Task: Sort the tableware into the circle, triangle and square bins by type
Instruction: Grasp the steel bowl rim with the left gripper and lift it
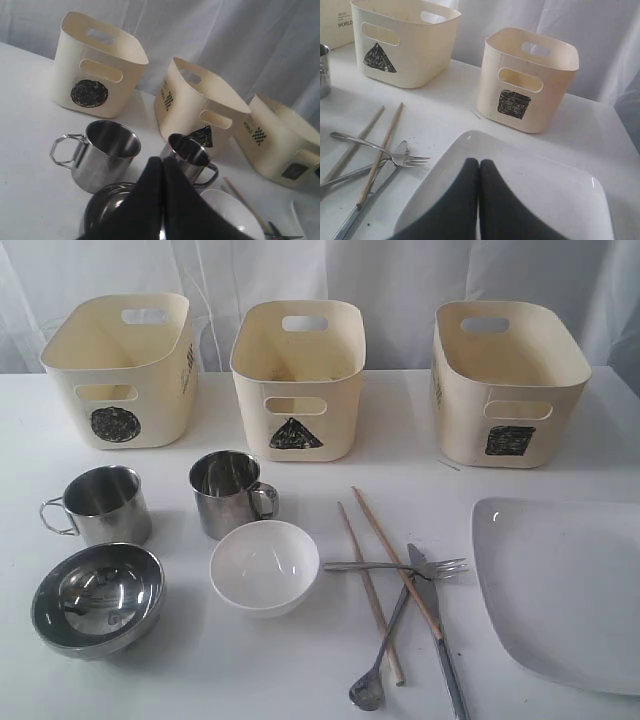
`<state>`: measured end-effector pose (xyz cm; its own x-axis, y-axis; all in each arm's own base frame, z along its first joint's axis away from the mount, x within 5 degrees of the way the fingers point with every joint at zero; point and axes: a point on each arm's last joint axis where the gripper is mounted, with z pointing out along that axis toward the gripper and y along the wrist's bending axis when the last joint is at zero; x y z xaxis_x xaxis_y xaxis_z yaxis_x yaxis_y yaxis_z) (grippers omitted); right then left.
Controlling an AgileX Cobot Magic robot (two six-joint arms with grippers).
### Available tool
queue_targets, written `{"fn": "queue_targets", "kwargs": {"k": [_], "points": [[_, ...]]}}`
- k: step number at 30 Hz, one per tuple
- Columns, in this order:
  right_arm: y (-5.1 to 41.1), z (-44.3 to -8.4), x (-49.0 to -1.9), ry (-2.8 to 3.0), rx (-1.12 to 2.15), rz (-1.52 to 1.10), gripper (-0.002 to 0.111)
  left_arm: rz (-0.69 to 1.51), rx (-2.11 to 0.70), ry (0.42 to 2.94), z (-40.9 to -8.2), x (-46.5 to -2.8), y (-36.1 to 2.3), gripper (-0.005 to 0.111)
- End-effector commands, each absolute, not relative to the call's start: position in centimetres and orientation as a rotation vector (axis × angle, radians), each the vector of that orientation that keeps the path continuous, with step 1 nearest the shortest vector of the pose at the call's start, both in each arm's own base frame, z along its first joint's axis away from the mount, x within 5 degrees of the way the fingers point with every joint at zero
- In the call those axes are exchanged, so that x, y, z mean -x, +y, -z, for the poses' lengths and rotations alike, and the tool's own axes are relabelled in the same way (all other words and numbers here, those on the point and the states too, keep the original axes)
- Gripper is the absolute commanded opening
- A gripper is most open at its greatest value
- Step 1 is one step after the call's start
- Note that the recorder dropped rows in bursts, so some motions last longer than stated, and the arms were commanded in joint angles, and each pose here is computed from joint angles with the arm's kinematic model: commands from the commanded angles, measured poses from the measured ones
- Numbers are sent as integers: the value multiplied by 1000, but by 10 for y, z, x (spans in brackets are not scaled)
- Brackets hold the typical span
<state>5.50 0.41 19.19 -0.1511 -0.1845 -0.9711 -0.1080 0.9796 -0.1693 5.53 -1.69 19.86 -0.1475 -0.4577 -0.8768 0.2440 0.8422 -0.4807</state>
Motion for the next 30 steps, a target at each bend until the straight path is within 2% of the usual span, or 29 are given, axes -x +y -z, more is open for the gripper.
{"fn": "queue_targets", "kwargs": {"k": [1, 7, 10, 14, 17, 21, 22, 23, 27, 30], "points": [[4, -190, -55, 1728, 220, 62, 0, 676, 213, 1636, -218, -50, -17, 0], [4, -190, -55, 1728, 220, 62, 0, 486, 8, 1951, -263, -46, -20, 0], [4, -190, -55, 1728, 220, 62, 0, 389, -113, 2139, -279, -66, -27, 0], [4, -190, -55, 1728, 220, 62, 0, 256, -308, 2367, -279, -104, -38, 3], [4, -190, -55, 1728, 220, 62, 0, 181, -444, 2488, -266, -131, -44, 21], [4, -190, -55, 1728, 220, 62, 0, 142, -372, 2622, -241, -161, -50, 68], [4, -190, -55, 1728, 220, 62, 0, 139, -352, 2641, -235, -167, -51, 76], [4, -190, -55, 1728, 220, 62, 0, 136, -343, 2652, -231, -172, -52, 76], [4, -190, -55, 1728, 220, 62, 0, 126, -333, 2685, -213, -189, -57, 64], [4, -190, -55, 1728, 220, 62, 0, 126, -329, 2669, -203, -201, -60, 63]]}}
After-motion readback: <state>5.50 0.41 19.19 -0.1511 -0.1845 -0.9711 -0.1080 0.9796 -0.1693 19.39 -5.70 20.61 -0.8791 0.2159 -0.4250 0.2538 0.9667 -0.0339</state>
